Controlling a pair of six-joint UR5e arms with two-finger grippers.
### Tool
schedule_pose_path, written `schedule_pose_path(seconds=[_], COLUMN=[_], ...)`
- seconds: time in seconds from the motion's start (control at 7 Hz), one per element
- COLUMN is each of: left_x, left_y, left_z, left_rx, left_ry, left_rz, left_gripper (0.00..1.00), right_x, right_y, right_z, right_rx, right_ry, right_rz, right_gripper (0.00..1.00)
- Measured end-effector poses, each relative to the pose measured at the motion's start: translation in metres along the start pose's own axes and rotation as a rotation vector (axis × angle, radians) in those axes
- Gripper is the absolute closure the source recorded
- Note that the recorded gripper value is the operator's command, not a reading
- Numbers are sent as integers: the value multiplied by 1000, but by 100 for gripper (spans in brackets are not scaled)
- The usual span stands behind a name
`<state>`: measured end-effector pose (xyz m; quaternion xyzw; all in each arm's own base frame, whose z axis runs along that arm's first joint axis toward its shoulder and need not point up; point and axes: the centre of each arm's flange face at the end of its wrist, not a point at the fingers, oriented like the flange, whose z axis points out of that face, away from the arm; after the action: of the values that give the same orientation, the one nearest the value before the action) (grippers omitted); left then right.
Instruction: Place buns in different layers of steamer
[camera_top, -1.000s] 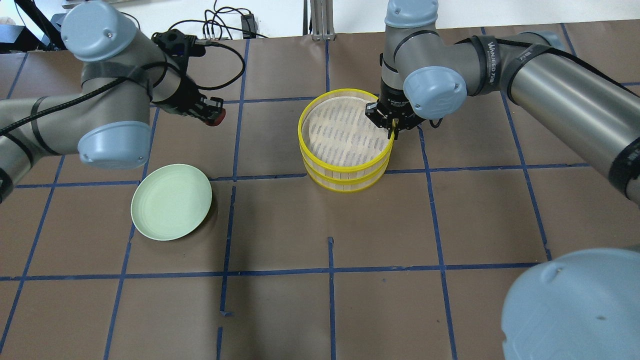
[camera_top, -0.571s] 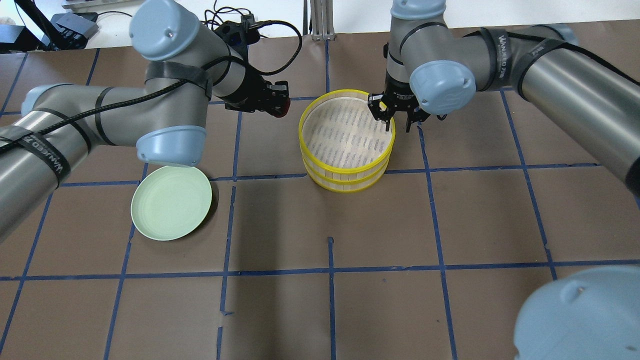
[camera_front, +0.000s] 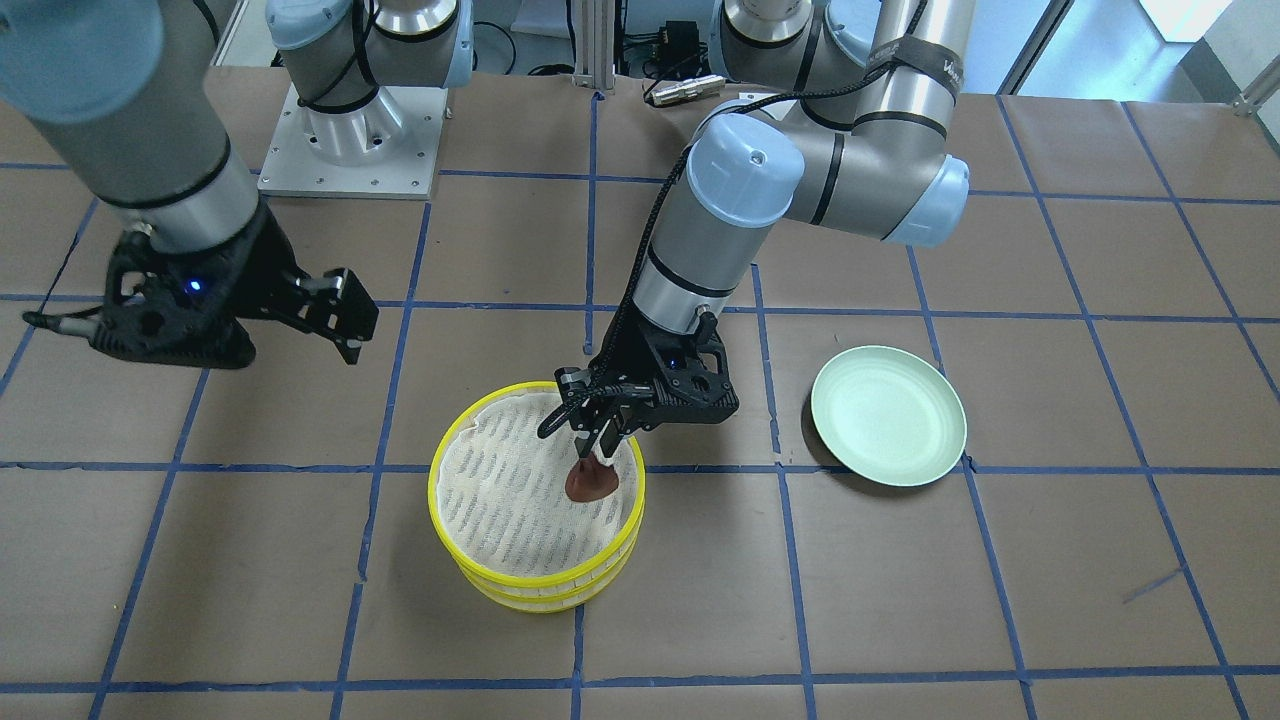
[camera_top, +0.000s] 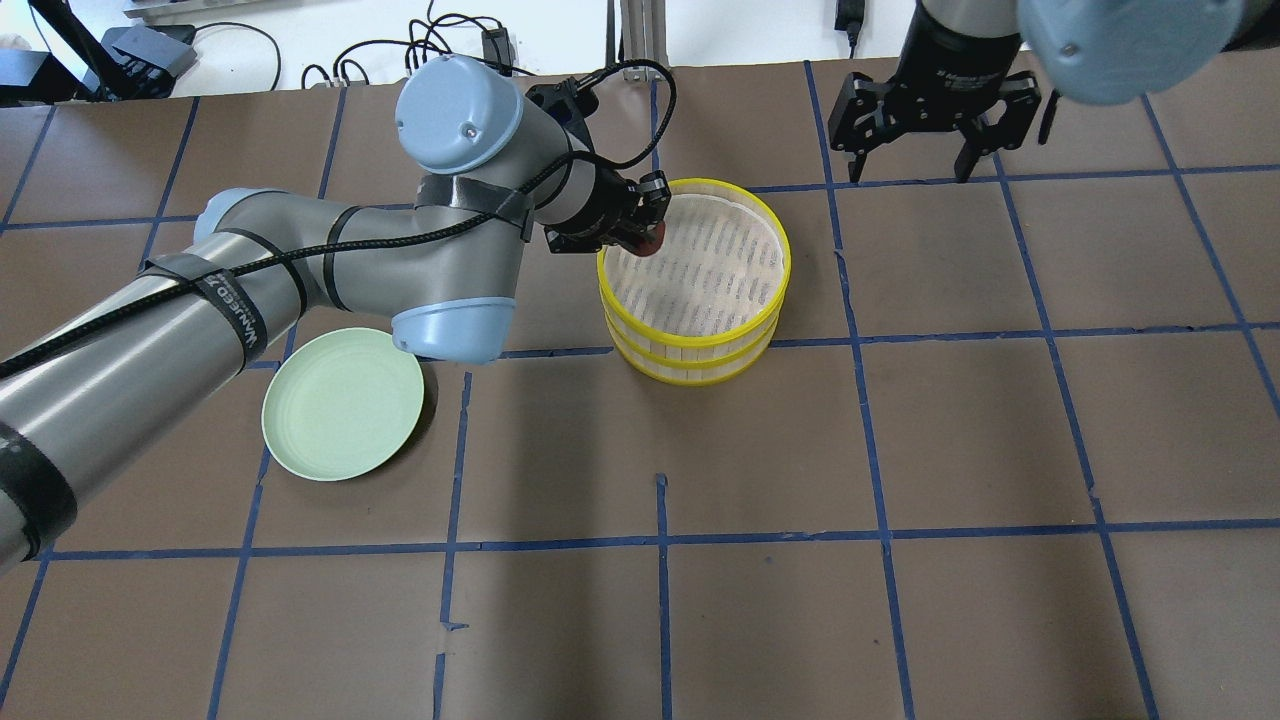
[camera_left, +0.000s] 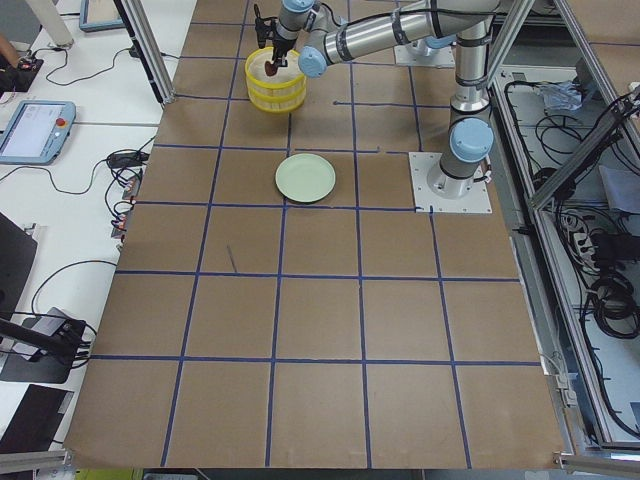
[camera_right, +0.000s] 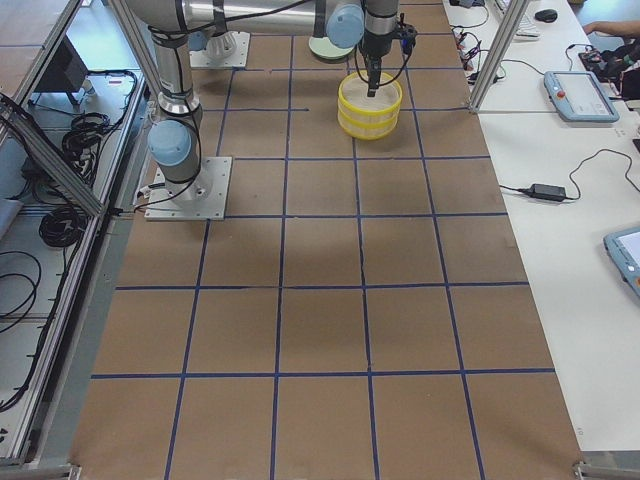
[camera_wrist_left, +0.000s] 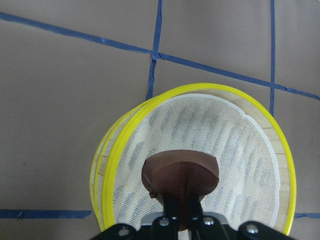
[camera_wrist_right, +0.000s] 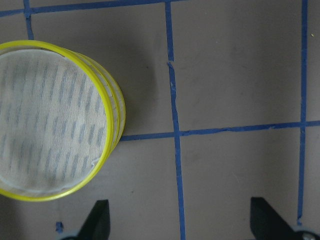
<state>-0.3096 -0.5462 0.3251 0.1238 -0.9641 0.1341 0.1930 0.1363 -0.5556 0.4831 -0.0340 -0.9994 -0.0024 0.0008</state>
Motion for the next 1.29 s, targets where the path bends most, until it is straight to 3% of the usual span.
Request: schedule_pose_path(seconds=[0.14, 0.29, 0.43, 0.57, 0.86, 1.14, 1.29], left_x=[1, 2, -6, -30, -83, -115, -121], left_y=[1, -1, -9, -26, -56, -63, -59], left_z=[1, -3, -11, -26, -92, -185, -224], left_rx=[-1, 10, 26, 12, -122, -263, -302], left_ry=[0, -5, -47, -134, -236, -270, -279], left_rz=[-8, 46, 179, 324, 469, 428, 393], left_gripper=[0, 0, 0, 0, 0, 0, 0], right_x=[6, 6, 5, 5, 4, 5, 5], right_y=[18, 32, 38, 41, 42, 41, 41], right_z=[-22, -32, -34, -32, -30, -33, -33], right_rx=[-13, -30, -41, -49, -50, -41, -41], right_ry=[0, 2, -1, -3, -3, -4, -1], right_rz=[1, -4, -7, -10, -12, -11, -12], right_gripper=[1, 1, 1, 1, 1, 1, 1])
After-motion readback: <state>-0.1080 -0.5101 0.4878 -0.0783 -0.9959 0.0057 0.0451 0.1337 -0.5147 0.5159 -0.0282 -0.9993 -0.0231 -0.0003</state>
